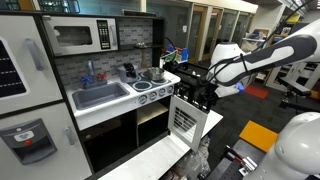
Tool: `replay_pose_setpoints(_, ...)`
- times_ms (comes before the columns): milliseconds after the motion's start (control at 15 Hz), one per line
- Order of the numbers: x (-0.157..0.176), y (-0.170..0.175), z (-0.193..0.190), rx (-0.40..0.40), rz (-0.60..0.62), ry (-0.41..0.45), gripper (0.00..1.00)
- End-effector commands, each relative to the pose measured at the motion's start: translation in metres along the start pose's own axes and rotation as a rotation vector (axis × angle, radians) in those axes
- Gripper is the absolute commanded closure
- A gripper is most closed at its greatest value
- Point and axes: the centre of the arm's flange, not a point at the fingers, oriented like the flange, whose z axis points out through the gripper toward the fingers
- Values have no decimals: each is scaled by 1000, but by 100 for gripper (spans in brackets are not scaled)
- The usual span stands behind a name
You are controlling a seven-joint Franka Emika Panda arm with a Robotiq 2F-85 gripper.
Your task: Close the cabinet door
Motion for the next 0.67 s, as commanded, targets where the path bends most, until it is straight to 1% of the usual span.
replay_pose_setpoints(0,1,0,6,-1,0,-12,0)
replay_pose_setpoints(200,2,0,14,-4,0,-30,0)
replay_pose_setpoints(467,3,0,14,-4,0,-28,0)
replay_pose_setpoints(600,8,2,16,-4,-6,-19,0)
